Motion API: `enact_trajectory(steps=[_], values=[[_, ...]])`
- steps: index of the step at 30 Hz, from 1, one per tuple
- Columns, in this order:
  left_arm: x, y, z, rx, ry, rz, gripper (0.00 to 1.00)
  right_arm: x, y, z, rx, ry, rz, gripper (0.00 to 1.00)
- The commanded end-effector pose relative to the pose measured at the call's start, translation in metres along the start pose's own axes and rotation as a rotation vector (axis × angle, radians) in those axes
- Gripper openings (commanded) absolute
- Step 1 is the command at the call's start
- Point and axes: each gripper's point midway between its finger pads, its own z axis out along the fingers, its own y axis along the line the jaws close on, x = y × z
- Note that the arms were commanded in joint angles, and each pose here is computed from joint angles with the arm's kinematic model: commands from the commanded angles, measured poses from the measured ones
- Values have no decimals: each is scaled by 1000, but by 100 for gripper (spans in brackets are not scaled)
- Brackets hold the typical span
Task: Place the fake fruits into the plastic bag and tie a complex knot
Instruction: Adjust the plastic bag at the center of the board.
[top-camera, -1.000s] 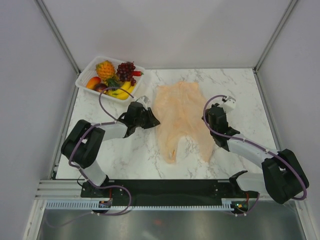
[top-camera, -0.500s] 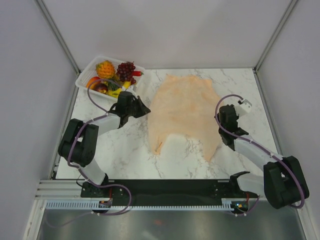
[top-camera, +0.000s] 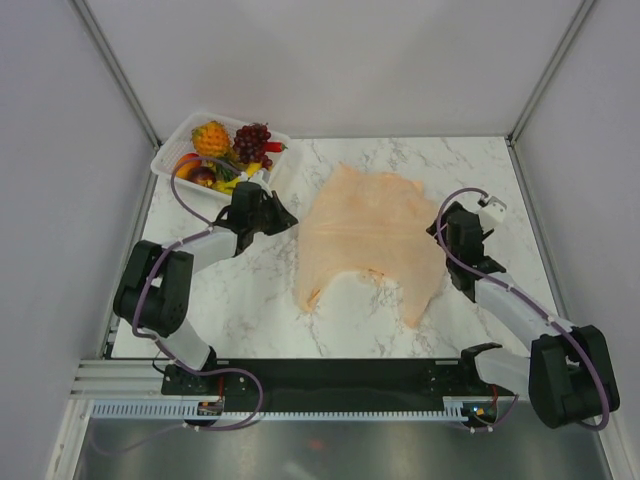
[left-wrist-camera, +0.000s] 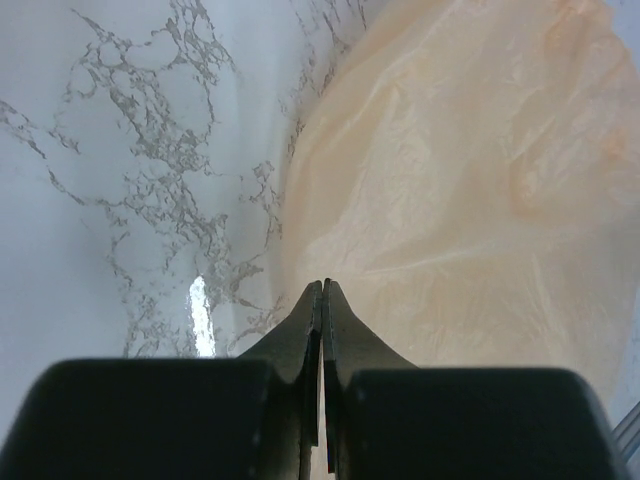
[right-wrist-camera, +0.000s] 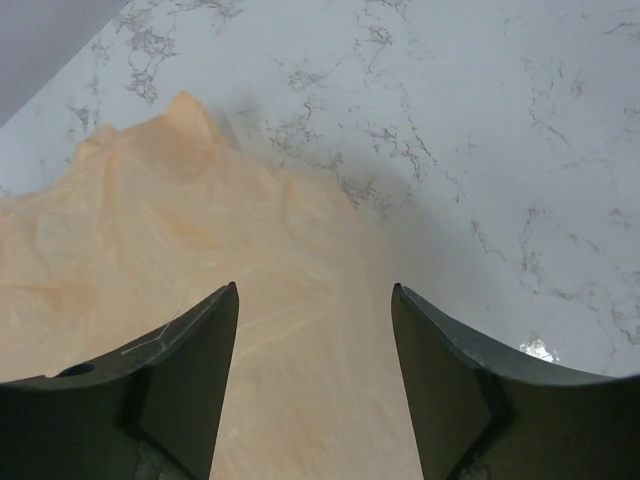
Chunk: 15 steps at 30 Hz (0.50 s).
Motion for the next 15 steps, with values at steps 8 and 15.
enact_trajectory(steps=[8, 15], values=[[-15, -25, -16, 57, -43, 99, 2, -27, 110, -55, -513, 25, -355, 55], [-23, -27, -34, 35, -104, 110, 27, 68, 140, -96, -611, 255, -815, 58]])
